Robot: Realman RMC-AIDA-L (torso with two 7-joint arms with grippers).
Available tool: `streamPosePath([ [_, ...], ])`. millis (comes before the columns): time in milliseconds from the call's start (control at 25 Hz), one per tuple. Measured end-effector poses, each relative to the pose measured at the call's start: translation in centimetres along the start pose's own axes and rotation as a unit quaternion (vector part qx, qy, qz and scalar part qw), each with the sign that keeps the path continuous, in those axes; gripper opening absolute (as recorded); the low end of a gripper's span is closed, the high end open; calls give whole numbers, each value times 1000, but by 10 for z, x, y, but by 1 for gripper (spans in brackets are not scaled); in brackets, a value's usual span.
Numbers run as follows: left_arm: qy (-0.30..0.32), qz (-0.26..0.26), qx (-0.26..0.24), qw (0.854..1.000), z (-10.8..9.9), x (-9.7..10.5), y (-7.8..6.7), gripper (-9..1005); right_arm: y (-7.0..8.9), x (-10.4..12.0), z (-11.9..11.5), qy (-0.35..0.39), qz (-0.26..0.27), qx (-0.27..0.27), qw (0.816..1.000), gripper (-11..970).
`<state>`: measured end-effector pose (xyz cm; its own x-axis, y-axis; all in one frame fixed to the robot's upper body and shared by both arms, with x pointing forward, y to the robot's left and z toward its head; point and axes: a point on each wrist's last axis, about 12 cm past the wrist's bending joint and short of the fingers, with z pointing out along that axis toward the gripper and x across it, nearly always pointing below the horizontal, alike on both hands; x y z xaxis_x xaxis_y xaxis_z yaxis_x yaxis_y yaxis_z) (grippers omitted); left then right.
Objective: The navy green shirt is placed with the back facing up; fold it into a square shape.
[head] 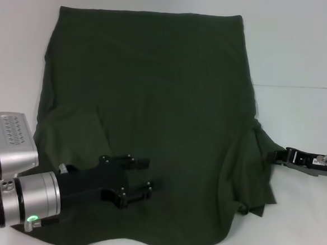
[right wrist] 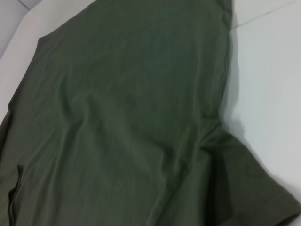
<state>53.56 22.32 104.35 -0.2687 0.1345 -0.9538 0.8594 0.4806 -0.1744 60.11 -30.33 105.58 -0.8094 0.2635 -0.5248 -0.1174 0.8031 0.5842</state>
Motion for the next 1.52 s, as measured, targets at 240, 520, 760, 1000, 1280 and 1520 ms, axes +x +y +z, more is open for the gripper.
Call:
streamPosePath([
  [240,0,0,0,1000,0,0,0,560,1,-1,1,-1,-4,2,1000,69],
  [520,0,1,0,1000,0,-1,1,560,0,-1,1,-4,-5,1,1000,-1],
  [760,0,0,-1,1000,0,0,1,561,-4,0,-3,-16,1,-1,1000,-1],
  [1000,0,-7,-1,1000,0,0,0,561,-15,-3,-14,-38,7,6,999,0],
  [1280,-1,-8,2,1000,0,0,0,561,-27,-14,-27,-62,7,24,998,-1],
  [1520,-2,-14,4,1000,0,-1,-1,560,-33,-24,-33,-76,-1,45,996,-1],
])
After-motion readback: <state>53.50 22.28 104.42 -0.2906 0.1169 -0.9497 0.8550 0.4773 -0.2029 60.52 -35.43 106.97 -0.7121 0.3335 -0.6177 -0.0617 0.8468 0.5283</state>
